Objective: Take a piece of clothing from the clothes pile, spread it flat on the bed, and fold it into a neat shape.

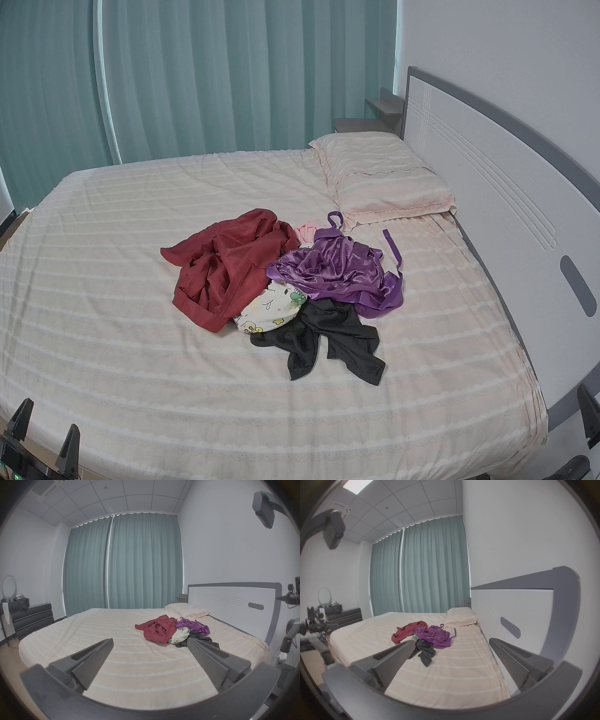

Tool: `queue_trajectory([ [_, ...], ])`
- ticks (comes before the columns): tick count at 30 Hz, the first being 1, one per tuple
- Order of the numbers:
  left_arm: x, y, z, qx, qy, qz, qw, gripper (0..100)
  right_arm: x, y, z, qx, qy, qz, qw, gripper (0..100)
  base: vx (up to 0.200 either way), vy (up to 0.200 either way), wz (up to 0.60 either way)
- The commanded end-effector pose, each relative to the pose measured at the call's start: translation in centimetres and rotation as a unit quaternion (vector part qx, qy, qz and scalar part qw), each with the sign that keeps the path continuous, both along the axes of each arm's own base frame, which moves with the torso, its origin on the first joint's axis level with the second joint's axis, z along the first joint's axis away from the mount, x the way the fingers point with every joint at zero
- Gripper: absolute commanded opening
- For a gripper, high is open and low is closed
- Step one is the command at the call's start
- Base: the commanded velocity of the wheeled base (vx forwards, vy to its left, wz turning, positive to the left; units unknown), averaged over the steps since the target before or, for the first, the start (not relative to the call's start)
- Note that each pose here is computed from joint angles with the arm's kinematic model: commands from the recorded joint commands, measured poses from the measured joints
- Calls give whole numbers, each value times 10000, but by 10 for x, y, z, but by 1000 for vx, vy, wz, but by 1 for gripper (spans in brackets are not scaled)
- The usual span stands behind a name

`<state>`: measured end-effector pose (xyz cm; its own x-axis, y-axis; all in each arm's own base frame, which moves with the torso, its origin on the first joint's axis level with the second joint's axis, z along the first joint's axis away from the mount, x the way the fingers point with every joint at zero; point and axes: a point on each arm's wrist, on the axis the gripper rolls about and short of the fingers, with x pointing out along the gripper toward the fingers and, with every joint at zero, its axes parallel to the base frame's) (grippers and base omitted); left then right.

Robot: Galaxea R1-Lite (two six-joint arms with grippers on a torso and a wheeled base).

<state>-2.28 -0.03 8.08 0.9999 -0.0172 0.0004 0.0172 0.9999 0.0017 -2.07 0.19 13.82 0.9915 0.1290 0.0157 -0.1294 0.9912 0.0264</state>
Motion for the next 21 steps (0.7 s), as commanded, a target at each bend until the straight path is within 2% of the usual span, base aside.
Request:
queue_trajectory([
  [1,0,0,-5,-1,-6,2,10000,100,65,6,20,668,1942,695,9762,100,0,0,0],
  [6,0,0,-5,-1,-6,2,10000,100,120,14,14,768,2832,961,9511,100,0,0,0],
  [9,0,0,-5,-1,-6,2,10000,100,156,19,4,769,3114,956,9423,100,0,0,0],
  [11,0,0,-5,-1,-6,2,10000,100,164,20,1,761,3164,967,9406,100,0,0,0],
  [12,0,0,-5,-1,-6,2,10000,100,190,26,-7,743,3247,1023,9373,100,0,0,0],
  [15,0,0,-5,-1,-6,2,10000,100,211,33,-19,771,3432,1062,9301,100,0,0,0],
  [19,0,0,-5,-1,-6,2,10000,100,243,50,-36,1016,3711,1135,9160,100,0,0,0],
  [20,0,0,-5,-1,-6,2,10000,100,243,50,-36,1016,3711,1135,9160,100,0,0,0],
  [21,0,0,-5,-1,-6,2,10000,100,252,56,-40,1171,3803,1124,9105,100,0,0,0],
])
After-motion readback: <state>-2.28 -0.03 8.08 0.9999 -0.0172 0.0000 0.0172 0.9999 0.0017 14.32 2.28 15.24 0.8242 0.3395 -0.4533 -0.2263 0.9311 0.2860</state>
